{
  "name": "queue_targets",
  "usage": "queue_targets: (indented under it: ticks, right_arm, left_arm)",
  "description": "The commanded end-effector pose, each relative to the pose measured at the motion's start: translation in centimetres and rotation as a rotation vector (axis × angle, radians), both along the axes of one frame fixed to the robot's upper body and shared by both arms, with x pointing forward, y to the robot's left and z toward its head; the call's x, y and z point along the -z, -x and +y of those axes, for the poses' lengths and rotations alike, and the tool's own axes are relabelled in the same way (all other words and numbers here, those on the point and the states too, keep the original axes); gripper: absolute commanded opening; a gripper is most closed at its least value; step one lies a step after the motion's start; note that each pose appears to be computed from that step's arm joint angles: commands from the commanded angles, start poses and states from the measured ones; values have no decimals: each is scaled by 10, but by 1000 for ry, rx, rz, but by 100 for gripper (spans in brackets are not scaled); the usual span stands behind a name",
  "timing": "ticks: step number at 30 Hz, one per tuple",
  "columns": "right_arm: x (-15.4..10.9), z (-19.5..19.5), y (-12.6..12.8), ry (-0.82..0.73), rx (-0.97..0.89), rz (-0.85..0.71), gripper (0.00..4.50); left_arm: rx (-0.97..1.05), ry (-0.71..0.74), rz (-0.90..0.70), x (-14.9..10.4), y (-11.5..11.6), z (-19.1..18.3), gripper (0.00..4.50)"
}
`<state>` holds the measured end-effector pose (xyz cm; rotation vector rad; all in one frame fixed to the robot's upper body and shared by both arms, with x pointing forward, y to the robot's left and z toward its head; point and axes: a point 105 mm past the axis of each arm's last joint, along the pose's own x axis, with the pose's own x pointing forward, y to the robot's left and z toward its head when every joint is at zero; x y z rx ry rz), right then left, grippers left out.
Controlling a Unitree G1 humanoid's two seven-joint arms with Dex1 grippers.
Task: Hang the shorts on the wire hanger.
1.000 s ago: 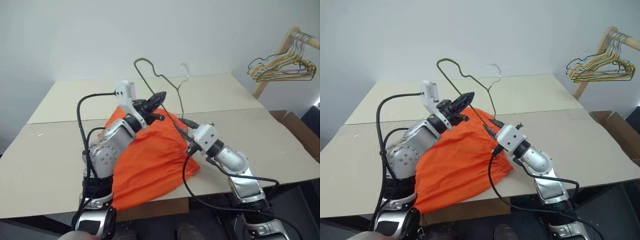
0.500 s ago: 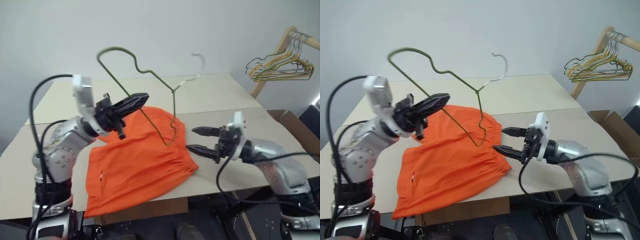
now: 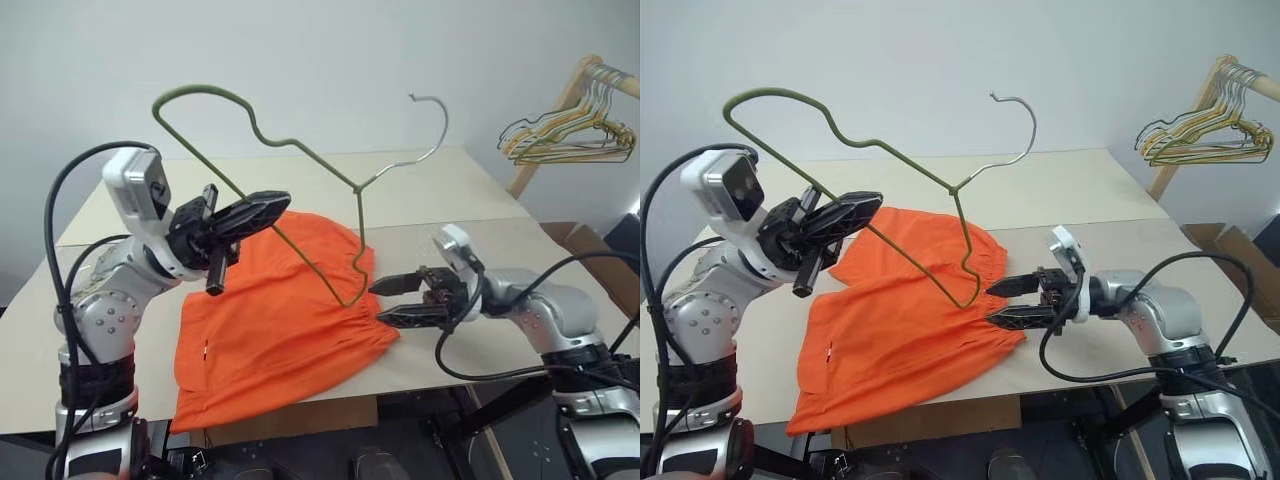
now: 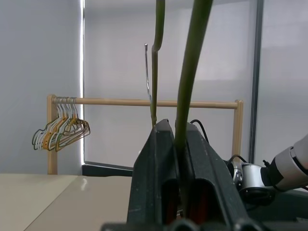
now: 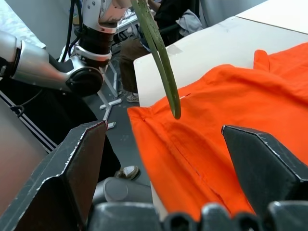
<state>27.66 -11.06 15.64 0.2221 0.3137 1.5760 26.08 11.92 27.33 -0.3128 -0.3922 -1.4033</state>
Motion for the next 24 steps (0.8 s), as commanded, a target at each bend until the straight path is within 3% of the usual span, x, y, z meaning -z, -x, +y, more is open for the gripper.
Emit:
queue_targets:
  ticks: [1, 10, 11, 14, 24]
  right_arm:
    - [-16, 13, 2, -22, -32, -41, 446]
    - [-20, 27, 1, -70, -35, -32, 446]
    - [-20, 28, 1, -74, -34, -30, 429]
    - [-20, 31, 0, -84, -28, -26, 357]
    - [-22, 31, -7, -106, 14, -17, 3]
  left_arm:
    - [-8, 13, -56, -13, 3, -4, 0]
    - [-23, 32, -44, -11, 0, -3, 0]
    - [-25, 33, -43, -10, 0, -4, 0]
    - [-32, 40, -38, -9, -3, -4, 0]
    - [-63, 6, -15, 2, -9, -2, 0]
